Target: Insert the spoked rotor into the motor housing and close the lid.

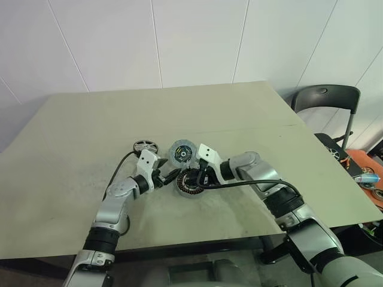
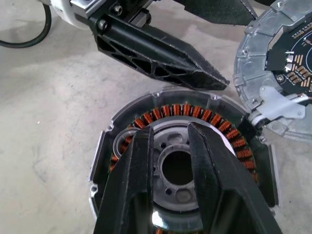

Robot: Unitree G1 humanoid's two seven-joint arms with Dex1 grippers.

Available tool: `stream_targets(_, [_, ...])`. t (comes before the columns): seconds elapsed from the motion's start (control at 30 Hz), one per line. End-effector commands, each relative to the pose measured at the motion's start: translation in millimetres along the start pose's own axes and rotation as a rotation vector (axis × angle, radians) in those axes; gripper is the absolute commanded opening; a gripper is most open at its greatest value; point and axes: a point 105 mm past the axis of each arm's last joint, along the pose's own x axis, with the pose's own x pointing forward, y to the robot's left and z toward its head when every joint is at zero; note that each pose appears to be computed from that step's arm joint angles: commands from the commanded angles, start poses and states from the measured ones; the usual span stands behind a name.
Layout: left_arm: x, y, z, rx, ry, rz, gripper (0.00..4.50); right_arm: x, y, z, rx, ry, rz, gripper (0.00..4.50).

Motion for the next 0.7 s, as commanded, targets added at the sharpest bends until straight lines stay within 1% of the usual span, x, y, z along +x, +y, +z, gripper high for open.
stream_targets(0.03, [8.3,-3.4,13.6,0.032,-0.033,-0.014,3.64,-7.7,-0.4,18.5,-0.042,-0.048,0.003,1.15])
stream_targets(0.13, [11.5,-8.3,13.4,0.033,-0.028,-0.035,3.64,-10.6,-10.5,16.1,-0.043,-0.026,-0.041,1.15])
stream_targets(0.23, [8.5,-12.0,12.5,0.053,-0.017,-0.064,3.64,-11.0,-5.0,12.9,-0.033,-0.028,-0.024,1.15])
stream_targets(0.33, [8.1,-6.6,9.6,0.061,-0.006,-0.042,3.64,-7.5,-3.9,6.2,-0.028,0.001,-0.027,1.15])
stream_targets(0.43, [8.1,-6.1,17.1,0.045,-0.032,-0.045,3.64,-9.6,-6.2,10.2,-0.038,-0.010,-0.024,1.15])
stream_targets(0.5, [6.4,-9.4,11.1,0.059,-0.005,-0.061,3.64,-9.3,-11.5,5.9,-0.032,0.006,-0.057,1.15])
stream_targets(0.6, [0.8,-6.5,10.7,0.057,-0.012,-0.044,3.64,-7.6,-6.8,2.6,-0.022,0.009,-0.038,1.15])
stream_targets(0.7, [1.3,-1.1,13.9,0.055,-0.025,-0.020,3.64,-11.7,-17.7,-3.5,-0.041,0.058,-0.084,1.15])
